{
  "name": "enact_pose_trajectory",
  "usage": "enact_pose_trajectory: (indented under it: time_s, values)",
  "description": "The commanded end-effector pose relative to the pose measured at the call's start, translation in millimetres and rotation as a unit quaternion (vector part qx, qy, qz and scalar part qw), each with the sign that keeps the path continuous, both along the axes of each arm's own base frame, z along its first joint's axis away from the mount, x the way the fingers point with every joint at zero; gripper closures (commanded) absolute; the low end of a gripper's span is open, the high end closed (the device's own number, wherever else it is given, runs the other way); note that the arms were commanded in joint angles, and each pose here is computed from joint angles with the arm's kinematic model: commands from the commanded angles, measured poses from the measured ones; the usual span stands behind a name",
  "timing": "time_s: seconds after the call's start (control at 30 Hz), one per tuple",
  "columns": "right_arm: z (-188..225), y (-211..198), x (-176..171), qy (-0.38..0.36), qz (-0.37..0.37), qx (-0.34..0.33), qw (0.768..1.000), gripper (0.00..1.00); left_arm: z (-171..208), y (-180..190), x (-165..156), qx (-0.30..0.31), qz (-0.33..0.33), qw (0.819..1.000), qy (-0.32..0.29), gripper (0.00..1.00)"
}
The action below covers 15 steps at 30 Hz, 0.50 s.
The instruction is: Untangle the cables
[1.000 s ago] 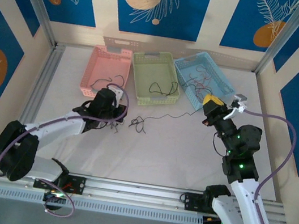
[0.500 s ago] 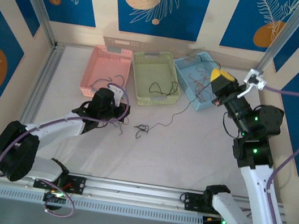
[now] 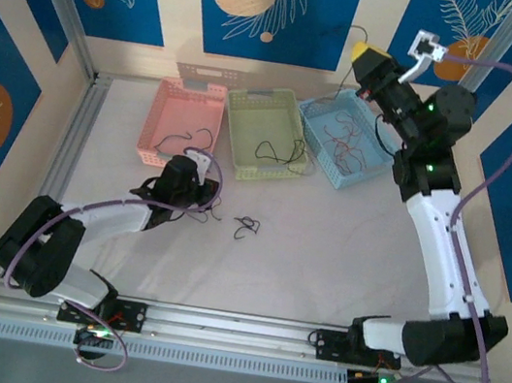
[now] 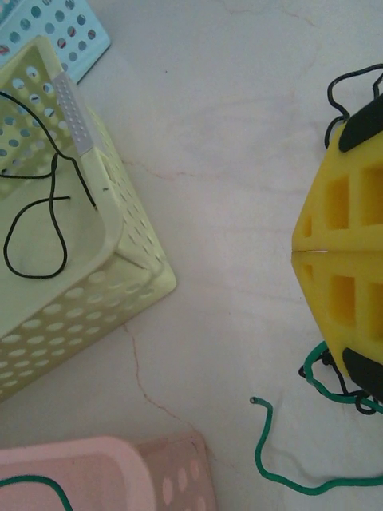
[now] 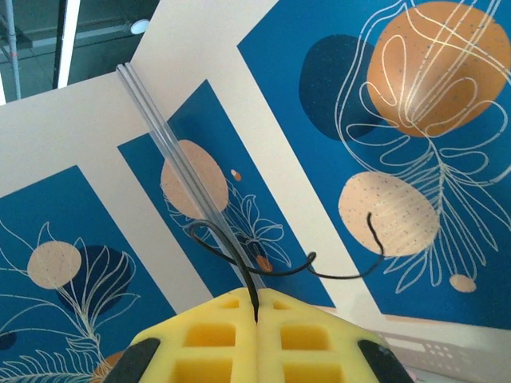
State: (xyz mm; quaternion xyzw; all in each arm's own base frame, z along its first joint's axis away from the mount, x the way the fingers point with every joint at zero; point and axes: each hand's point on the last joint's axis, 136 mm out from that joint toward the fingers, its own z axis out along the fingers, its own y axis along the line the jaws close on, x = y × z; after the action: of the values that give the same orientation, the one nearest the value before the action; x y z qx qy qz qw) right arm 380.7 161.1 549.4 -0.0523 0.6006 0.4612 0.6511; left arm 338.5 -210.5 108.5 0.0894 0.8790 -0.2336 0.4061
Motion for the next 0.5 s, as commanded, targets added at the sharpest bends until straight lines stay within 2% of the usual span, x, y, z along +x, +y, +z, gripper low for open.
enact_pose_trajectory:
  time_s: [0.0, 0.13, 0.27, 0.47]
  values:
    - [11, 10, 16, -0.008, 0.016, 0.009, 1.0, 1.0, 0, 12, 2, 0.003, 0.025, 1.0, -0.005, 1.0]
    - [4, 20, 54, -0.001, 0.011, 0.008, 1.0, 1.0, -6, 16, 4, 0.011, 0.037, 0.999, 0.005, 1.0]
    - [-21, 31, 103, 0.022, 0.002, 0.009, 1.0, 1.0, -3, 18, 2, 0.004, 0.039, 0.999, -0.002, 1.0]
    - [-96, 51, 178, 0.089, -0.008, -0.009, 0.996, 1.0, -3, 18, 2, 0.003, 0.037, 0.999, -0.003, 1.0]
